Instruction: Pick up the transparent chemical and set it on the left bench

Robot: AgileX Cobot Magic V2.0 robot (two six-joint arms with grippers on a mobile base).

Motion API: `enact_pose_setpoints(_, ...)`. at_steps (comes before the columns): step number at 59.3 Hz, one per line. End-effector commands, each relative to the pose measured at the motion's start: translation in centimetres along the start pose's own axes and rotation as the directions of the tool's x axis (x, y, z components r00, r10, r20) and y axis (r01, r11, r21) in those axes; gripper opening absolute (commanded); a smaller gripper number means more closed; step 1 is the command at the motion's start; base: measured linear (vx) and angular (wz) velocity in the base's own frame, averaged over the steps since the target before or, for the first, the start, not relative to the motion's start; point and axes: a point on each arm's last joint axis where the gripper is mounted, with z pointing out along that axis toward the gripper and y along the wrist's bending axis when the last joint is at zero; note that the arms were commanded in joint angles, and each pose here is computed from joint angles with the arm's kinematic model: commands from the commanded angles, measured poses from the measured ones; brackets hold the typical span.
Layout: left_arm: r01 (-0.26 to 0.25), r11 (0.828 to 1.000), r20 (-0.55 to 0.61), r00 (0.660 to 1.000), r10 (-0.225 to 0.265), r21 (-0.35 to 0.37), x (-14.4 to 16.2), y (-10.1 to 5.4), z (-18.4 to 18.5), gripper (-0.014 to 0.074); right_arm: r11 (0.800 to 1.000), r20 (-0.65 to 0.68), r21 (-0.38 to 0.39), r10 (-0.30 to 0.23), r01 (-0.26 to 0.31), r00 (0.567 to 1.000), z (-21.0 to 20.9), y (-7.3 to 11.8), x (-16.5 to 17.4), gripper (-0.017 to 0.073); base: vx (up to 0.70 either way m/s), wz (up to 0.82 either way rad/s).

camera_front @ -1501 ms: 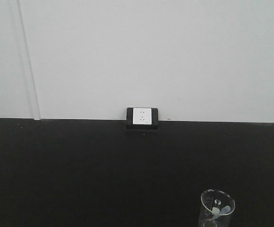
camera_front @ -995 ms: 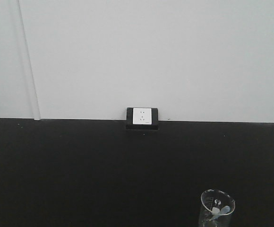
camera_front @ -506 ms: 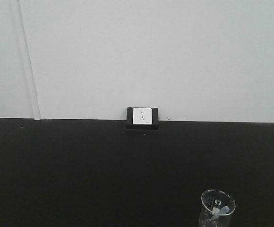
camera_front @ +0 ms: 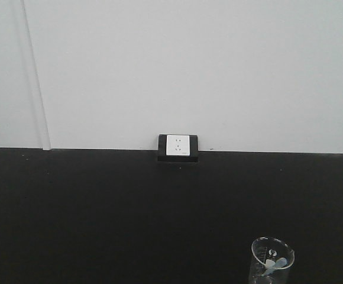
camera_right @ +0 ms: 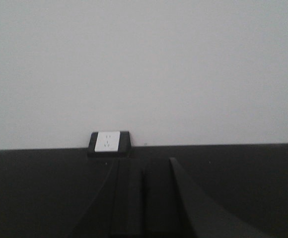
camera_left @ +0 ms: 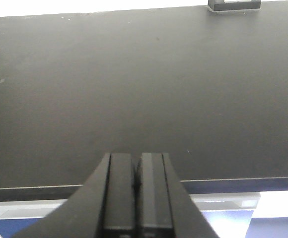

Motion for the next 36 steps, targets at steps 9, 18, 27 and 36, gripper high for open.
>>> enact_pose_setpoints(9, 0.009, 1.0, 0.081, 0.997, -0.009, -0.002, -0.3, 0.0, -0.1, -0.0003, 0.999, 0.025, -0.033, -0.009, 0.01, 1.0, 5.0, 0.3, 0.1, 0.0021, 0.0, 0.0)
enact_pose_setpoints(18, 0.009, 1.0, 0.081, 0.997, -0.009, -0.002, -0.3, 0.0, -0.1, -0.0003, 0.999, 0.011, -0.047, -0.019, 0.019, 1.0, 6.8, 0.3, 1.1, 0.012, 0.0, 0.0)
enact_pose_setpoints(27, 0.009, 1.0, 0.081, 0.997, -0.009, -0.002, -0.3, 0.0, -0.1, -0.0003, 0.994, -0.007, -0.071, -0.084, 0.083, 0.996, 8.1, 0.5, 2.0, 0.0328, 0.0, 0.0)
enact_pose_setpoints(36, 0.009, 1.0, 0.081, 0.997, -0.009, -0.002, -0.3, 0.0, -0.1, -0.0003, 0.992, -0.034, -0.083, -0.103, 0.1, 0.994, 9.1, 0.5, 2.9, 0.0603, 0.0, 0.0)
